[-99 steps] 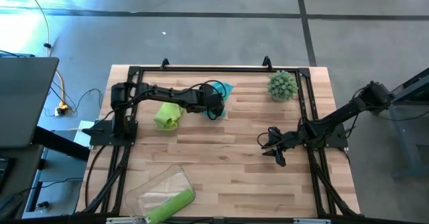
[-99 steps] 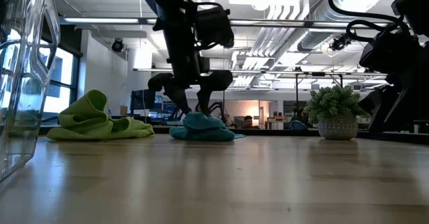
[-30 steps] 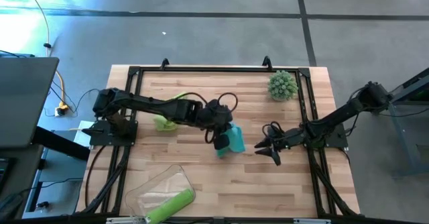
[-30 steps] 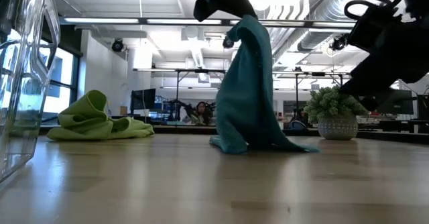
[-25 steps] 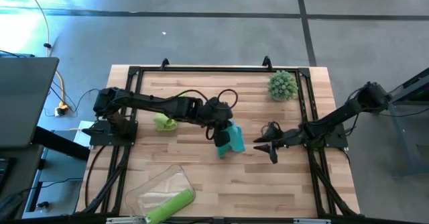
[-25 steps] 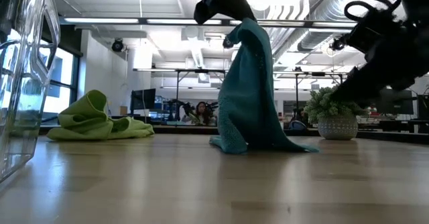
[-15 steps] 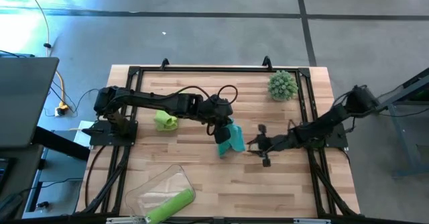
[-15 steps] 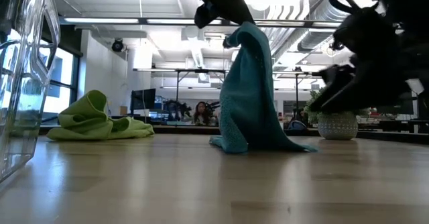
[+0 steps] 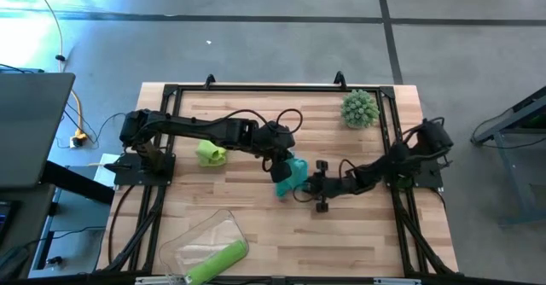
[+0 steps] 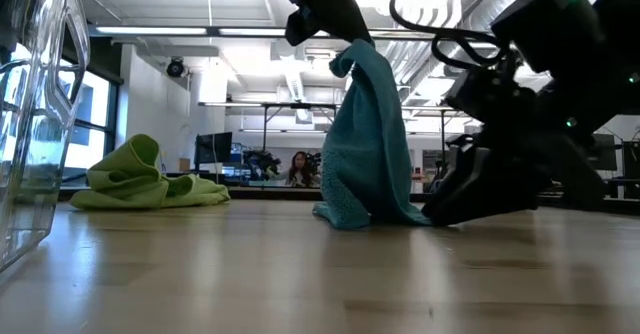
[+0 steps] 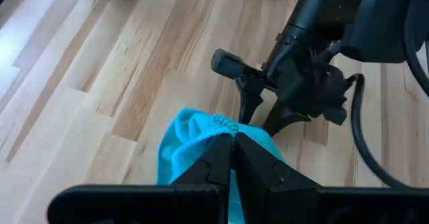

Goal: Roll microfiber towels into tight, uniform cylinder then place into a basket
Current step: Roll the blue microfiber cloth

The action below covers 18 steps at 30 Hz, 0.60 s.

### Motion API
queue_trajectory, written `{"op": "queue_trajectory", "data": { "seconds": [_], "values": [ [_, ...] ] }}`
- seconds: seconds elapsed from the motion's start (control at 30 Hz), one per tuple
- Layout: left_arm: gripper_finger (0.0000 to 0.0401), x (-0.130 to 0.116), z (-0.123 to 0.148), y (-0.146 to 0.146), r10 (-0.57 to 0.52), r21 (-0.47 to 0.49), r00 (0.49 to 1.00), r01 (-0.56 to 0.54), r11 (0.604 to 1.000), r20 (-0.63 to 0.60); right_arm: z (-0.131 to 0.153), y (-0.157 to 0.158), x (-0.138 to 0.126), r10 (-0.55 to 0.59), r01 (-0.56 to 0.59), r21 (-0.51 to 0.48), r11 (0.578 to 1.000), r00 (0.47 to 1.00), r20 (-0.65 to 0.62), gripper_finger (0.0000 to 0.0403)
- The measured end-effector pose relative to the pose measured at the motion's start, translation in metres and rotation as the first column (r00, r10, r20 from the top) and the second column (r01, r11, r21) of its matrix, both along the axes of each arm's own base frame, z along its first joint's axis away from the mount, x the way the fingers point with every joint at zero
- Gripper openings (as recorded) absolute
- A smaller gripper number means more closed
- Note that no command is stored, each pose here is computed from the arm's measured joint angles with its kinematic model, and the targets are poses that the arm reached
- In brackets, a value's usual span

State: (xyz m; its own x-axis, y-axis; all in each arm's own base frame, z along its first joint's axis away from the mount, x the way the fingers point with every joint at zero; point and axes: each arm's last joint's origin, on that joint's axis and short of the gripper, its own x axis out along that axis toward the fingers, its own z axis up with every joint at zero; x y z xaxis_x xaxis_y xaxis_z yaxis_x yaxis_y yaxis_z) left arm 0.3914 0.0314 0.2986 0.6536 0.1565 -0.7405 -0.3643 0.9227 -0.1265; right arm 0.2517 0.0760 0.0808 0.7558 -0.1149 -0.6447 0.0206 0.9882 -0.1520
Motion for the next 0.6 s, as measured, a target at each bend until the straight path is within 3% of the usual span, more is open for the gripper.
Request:
{"op": "queue_trajectory", "data": {
  "seconds": [0.17,0.37,0.6],
  "values": [
    [0.0005,0.0,0.0,-0.002,-0.009,-0.032,1.0,0.009,0.999,0.001,-0.004,-0.001,-0.001,-0.052,0.054,0.089,0.995,0.998,-0.023,0.0106],
    [0.0005,-0.002,-0.002,-0.002,-0.007,-0.041,1.0,0.006,0.999,-0.024,-0.005,0.001,-0.002,-0.068,0.074,0.184,0.98,0.997,-0.042,0.0011],
    [0.002,-0.01,-0.008,-0.004,-0.02,-0.026,0.99,0.017,1.0,-0.137,0.012,0.008,-0.006,-0.023,0.035,0.34,0.94,0.999,-0.039,0.0002]
  ]
}}
